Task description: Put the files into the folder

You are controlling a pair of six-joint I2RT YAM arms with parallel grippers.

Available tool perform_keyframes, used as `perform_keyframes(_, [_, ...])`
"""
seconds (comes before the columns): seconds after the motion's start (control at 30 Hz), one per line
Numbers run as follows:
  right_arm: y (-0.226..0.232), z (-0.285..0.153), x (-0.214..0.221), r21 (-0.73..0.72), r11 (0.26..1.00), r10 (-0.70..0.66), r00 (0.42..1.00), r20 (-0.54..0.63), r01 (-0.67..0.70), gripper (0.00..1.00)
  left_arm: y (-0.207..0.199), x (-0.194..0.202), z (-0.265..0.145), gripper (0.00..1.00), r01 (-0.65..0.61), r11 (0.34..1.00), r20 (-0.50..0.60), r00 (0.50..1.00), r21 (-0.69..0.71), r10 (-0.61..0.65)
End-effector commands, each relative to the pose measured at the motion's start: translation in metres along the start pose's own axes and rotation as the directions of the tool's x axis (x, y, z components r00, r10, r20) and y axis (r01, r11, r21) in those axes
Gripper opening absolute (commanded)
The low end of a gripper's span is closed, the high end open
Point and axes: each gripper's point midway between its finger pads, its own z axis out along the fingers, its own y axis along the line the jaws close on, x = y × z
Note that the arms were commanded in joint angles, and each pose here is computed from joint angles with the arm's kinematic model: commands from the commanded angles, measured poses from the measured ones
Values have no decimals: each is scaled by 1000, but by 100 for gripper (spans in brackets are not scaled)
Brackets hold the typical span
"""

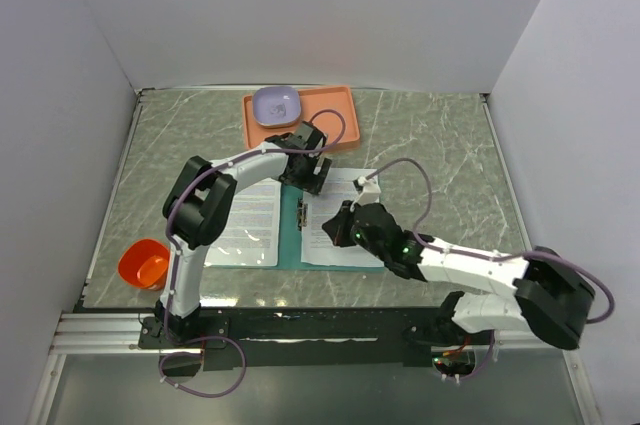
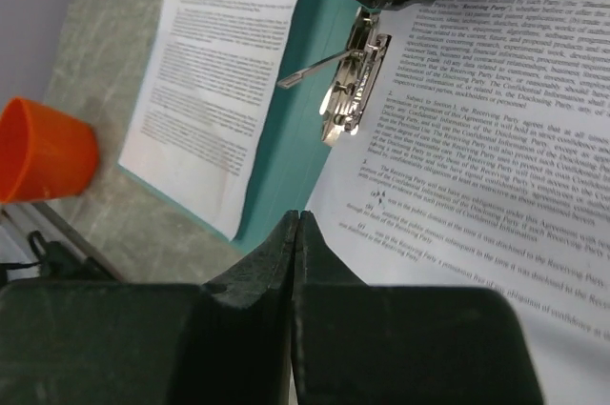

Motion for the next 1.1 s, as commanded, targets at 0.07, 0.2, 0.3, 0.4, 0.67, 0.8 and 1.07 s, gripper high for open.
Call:
perform_keyframes(0.07, [36,33,-23,-201,977,-78,997,4,77,0,0,-3,6,97,14,999,9,1000,-31,-13])
perform_keyframes(0.2, [44,48,-30,-271,960,-67,998,18,70,0,1,2,8,98,13,999,3,1000,-34,-13])
perform_keyframes(0.3, [49,60,-35,-303,951,-49,998,33,57,0,1,7,11,99,11,999,-8,1000,-32,-12])
perform_keyframes(0.4, [49,71,-37,-304,952,-36,999,40,47,0,1,9,11,99,11,999,-14,1000,-30,-11])
perform_keyframes(0.67, [52,96,-39,-301,952,-56,998,37,65,0,0,13,10,99,9,1000,-20,1000,-17,-9])
perform_keyframes(0.8, [50,108,-34,-294,953,-75,997,15,76,0,1,15,8,99,11,1000,-23,1000,-13,-12])
perform_keyframes(1.07, [39,121,-24,-277,958,-96,994,-59,76,0,3,17,6,99,20,1000,-25,999,-5,-20])
